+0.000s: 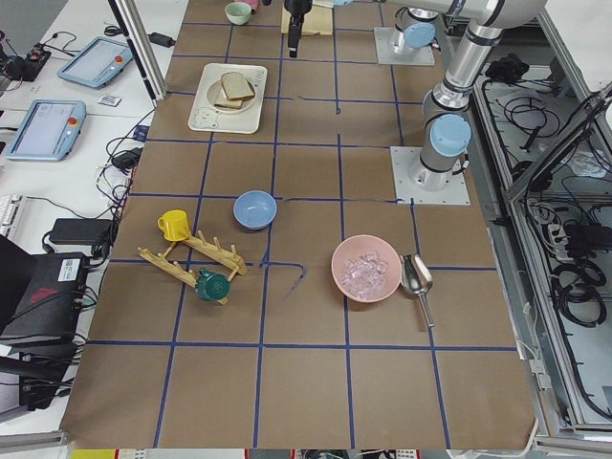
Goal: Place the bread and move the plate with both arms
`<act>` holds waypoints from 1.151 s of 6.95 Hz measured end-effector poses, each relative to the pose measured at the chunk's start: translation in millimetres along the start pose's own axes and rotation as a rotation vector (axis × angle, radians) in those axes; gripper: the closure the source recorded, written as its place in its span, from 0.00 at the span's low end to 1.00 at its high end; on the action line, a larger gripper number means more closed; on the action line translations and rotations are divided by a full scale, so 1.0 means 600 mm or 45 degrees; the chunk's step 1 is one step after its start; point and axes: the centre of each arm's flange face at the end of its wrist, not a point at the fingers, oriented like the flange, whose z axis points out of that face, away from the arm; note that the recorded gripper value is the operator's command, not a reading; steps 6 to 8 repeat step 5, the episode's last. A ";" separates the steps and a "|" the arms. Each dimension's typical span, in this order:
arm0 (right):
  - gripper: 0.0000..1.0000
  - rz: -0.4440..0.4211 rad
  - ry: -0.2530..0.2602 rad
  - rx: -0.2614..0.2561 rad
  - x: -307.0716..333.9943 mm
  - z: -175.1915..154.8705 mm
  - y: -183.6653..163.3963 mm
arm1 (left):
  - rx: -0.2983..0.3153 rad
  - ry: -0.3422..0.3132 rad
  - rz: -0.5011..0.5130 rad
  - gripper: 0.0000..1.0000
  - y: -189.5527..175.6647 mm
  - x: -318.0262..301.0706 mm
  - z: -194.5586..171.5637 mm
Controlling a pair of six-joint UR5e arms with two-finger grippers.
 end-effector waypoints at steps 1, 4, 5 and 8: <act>0.00 -0.001 0.001 -0.001 0.000 0.000 0.000 | 0.022 0.002 -0.013 0.00 -0.004 -0.004 -0.004; 0.00 -0.001 0.003 0.000 0.000 0.001 0.000 | 0.060 0.003 -0.037 0.00 -0.012 -0.012 -0.012; 0.00 0.000 0.003 0.000 0.000 0.000 0.000 | 0.064 0.002 -0.040 0.00 -0.012 -0.012 -0.014; 0.00 0.000 0.003 0.000 0.000 0.000 0.000 | 0.064 0.002 -0.040 0.00 -0.012 -0.012 -0.014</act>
